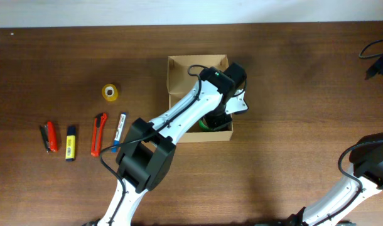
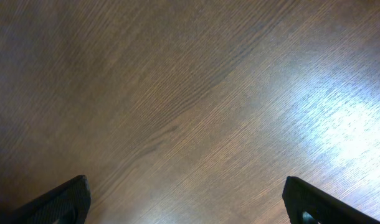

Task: Pack container

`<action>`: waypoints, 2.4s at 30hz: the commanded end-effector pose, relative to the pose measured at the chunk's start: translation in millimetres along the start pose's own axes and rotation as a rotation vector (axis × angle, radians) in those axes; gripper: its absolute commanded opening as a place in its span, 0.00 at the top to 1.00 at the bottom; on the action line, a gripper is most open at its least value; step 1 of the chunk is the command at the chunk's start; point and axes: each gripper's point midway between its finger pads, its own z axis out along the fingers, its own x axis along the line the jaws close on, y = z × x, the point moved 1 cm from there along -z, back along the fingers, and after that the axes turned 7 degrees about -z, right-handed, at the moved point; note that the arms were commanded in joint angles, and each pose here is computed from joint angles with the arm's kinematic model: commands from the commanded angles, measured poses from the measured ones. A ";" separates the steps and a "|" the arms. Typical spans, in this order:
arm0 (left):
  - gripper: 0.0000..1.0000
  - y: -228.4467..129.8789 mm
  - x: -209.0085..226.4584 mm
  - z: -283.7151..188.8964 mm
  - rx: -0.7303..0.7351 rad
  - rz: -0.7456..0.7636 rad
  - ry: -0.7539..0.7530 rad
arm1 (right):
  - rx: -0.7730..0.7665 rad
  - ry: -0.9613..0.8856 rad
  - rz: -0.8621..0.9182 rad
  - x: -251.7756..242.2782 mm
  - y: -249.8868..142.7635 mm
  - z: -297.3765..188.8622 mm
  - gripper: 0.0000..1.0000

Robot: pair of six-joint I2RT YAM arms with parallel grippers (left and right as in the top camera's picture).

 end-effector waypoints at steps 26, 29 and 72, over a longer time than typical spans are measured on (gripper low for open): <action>0.77 -98.9 130.0 -235.7 -0.328 -0.574 0.461 | -0.026 -0.003 0.001 -1.3 -1.3 -11.1 0.01; 0.43 -156.8 143.9 -267.8 -0.358 -0.693 0.575 | -0.026 -0.003 0.001 -1.3 -1.3 -11.1 0.01; 0.24 -219.8 255.9 -50.3 -0.111 -0.729 0.236 | -0.026 -0.003 0.001 -1.3 -1.3 -11.1 0.00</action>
